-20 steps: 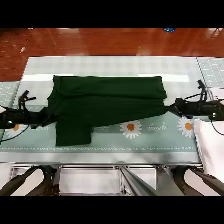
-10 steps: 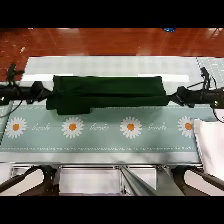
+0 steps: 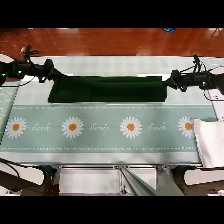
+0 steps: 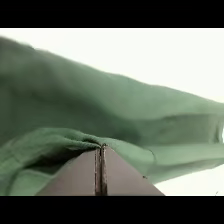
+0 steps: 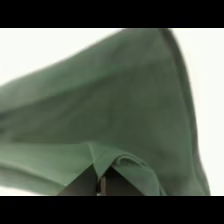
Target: Fold the shirts.
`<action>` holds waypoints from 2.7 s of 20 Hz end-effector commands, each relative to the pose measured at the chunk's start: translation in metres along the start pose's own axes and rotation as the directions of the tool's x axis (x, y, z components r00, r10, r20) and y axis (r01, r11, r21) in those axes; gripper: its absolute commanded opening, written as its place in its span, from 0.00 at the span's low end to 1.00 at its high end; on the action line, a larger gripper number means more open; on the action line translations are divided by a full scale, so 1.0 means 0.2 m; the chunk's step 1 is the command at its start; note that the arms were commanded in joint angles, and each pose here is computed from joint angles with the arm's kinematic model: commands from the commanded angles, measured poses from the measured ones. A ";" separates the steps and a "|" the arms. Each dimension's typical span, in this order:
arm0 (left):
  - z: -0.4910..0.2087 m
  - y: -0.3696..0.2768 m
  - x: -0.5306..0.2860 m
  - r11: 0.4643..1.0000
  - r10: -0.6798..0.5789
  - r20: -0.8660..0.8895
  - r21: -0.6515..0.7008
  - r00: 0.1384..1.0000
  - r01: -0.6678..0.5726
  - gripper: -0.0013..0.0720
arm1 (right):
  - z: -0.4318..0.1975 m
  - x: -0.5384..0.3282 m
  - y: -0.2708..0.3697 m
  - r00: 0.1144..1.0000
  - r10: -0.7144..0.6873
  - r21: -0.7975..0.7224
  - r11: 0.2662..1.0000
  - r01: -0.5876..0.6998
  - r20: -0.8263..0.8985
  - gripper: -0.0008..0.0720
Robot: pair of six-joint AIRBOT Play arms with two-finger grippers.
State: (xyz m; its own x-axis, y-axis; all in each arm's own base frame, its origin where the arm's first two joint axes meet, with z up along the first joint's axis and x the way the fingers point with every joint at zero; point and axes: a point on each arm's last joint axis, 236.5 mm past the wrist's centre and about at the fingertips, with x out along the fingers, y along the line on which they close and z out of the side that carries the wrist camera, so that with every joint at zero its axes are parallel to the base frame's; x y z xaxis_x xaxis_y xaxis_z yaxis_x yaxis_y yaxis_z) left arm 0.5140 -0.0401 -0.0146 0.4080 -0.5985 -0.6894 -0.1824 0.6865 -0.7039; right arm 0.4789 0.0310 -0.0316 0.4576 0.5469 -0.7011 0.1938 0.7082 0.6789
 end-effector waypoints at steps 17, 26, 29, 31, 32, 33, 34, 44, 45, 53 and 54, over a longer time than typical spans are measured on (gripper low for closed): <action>-0.26 0.25 -0.75 0.932 0.337 0.351 0.006 0.874 -0.361 0.70 | 0.00 -0.16 -0.38 0.989 -0.128 0.198 0.974 0.111 0.075 0.58; -0.74 0.03 -0.40 0.926 0.265 0.201 0.220 0.943 -0.307 0.70 | -0.10 0.27 -0.25 0.995 -0.014 0.217 0.976 0.036 -0.103 0.58; -0.76 0.00 -0.33 0.922 0.257 0.184 0.247 0.949 -0.298 0.70 | -0.07 0.35 -0.10 0.993 0.007 0.135 0.991 0.009 -0.116 0.20; -0.78 -0.01 -0.31 0.931 0.246 0.165 0.234 0.955 -0.280 0.47 | -0.02 0.31 0.03 0.993 0.033 0.050 0.998 -0.028 -0.110 0.04; -0.78 -0.02 -0.31 0.931 0.242 0.160 0.239 0.957 -0.276 0.05 | 0.00 0.25 0.10 0.994 0.044 0.021 0.999 -0.042 -0.103 0.04; -0.78 -0.05 -0.30 0.929 0.219 0.160 0.268 0.963 -0.256 0.04 | 0.01 0.18 0.15 0.994 0.048 -0.008 0.999 -0.049 -0.095 0.04; -0.77 -0.10 -0.30 0.933 0.183 0.163 0.282 0.969 -0.224 0.04 | 0.00 0.10 0.18 0.995 0.027 -0.060 0.998 -0.033 -0.098 0.04; -0.95 -0.65 0.11 0.885 0.044 -0.072 0.466 0.996 -0.006 0.04 | -0.58 -0.69 0.36 0.987 -0.159 -0.305 0.938 0.162 0.033 0.04; -1.01 -0.70 0.19 0.878 0.047 -0.119 0.478 0.992 0.016 0.04 | -0.64 -0.75 0.38 0.987 -0.149 -0.303 0.939 0.161 0.063 0.04; -1.78 -1.10 0.79 0.815 0.039 -0.494 0.519 0.869 0.258 0.04 | -0.92 -1.09 0.62 0.979 -0.036 -0.323 0.941 0.101 0.199 0.04; -1.87 -1.13 0.84 0.810 0.042 -0.523 0.516 0.851 0.277 0.04 | -0.94 -1.10 0.66 0.980 -0.008 -0.329 0.941 0.075 0.199 0.04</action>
State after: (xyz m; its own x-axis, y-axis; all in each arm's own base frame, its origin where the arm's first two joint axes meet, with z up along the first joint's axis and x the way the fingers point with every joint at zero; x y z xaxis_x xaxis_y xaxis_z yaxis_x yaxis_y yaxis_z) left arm 0.3238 -0.3941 -0.0204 -0.0138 -0.6823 -0.7309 0.4139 0.6615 -0.6254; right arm 0.2596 0.0768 0.1552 0.5945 0.4140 -0.6893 -0.0482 0.8741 0.4834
